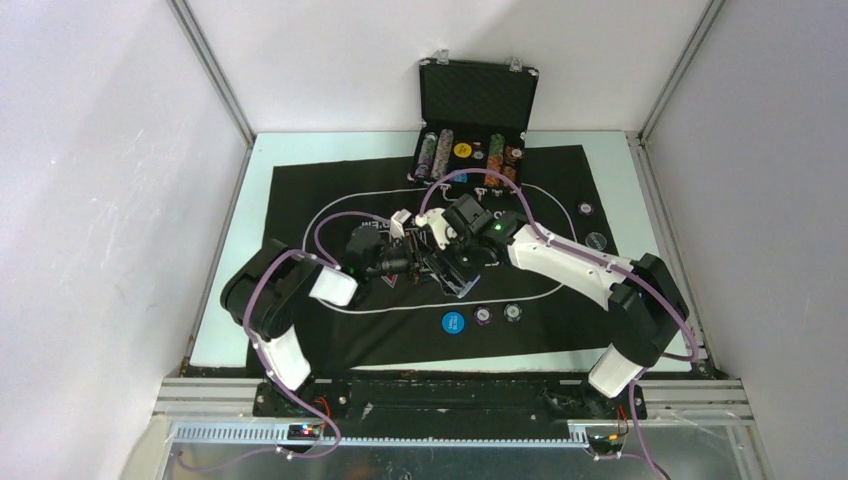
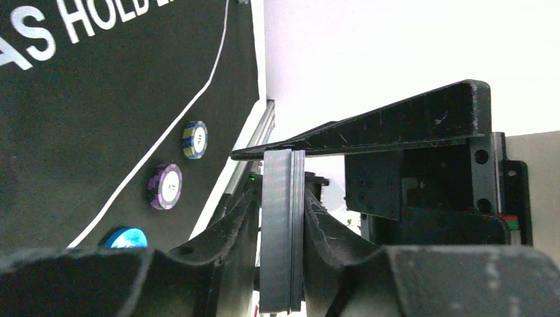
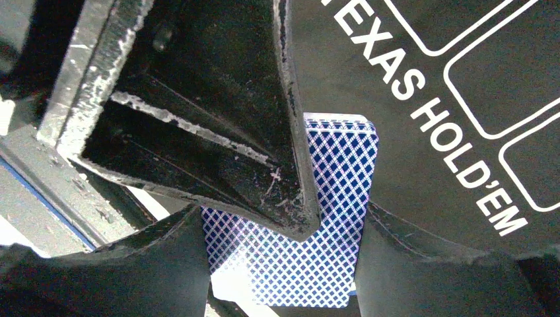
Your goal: Distribute texas hold em gaming equipment
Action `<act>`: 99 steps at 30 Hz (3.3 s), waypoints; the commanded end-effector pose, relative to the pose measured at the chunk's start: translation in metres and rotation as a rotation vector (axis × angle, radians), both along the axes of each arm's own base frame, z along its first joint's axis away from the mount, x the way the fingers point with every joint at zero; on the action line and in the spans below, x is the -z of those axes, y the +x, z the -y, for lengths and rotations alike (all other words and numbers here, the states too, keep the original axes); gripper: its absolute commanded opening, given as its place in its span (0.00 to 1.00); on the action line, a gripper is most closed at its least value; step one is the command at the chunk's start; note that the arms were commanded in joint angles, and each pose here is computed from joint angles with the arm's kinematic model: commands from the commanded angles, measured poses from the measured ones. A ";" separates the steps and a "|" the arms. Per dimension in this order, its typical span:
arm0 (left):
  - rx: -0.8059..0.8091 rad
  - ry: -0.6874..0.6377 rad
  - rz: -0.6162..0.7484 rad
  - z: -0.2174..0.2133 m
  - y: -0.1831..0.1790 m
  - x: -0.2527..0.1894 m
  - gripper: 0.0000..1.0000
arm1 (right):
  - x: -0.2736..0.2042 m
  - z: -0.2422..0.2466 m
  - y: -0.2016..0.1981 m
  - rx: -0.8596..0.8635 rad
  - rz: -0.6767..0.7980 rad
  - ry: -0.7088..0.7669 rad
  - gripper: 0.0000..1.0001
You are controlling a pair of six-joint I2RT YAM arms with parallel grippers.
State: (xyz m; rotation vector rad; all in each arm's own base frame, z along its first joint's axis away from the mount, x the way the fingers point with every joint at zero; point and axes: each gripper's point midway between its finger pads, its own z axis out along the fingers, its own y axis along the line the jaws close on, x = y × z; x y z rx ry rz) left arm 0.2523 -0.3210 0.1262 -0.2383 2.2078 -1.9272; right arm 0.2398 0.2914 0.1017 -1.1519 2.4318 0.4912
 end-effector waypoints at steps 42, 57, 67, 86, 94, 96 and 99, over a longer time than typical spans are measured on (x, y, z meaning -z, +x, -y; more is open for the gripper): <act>0.099 0.434 0.244 -0.039 -0.024 0.031 0.62 | -0.045 -0.002 -0.019 -0.120 0.088 0.033 0.00; 0.005 0.512 0.300 -0.056 -0.016 0.013 0.58 | -0.048 0.000 -0.023 -0.111 0.093 0.050 0.00; 0.047 0.372 0.380 -0.044 -0.028 -0.026 0.49 | -0.051 -0.003 -0.023 -0.113 0.101 0.076 0.00; -0.016 0.446 0.444 -0.056 -0.023 -0.042 0.01 | -0.043 0.003 -0.019 -0.050 0.102 0.078 0.00; -0.053 0.527 0.434 -0.067 -0.020 -0.039 0.00 | -0.039 0.012 -0.020 -0.017 0.096 0.082 0.00; -0.067 0.532 0.445 -0.070 -0.018 -0.042 0.00 | -0.038 0.014 -0.020 -0.008 0.096 0.083 0.00; -0.077 0.512 0.462 -0.070 -0.018 -0.049 0.00 | -0.037 0.017 -0.021 -0.002 0.096 0.087 0.00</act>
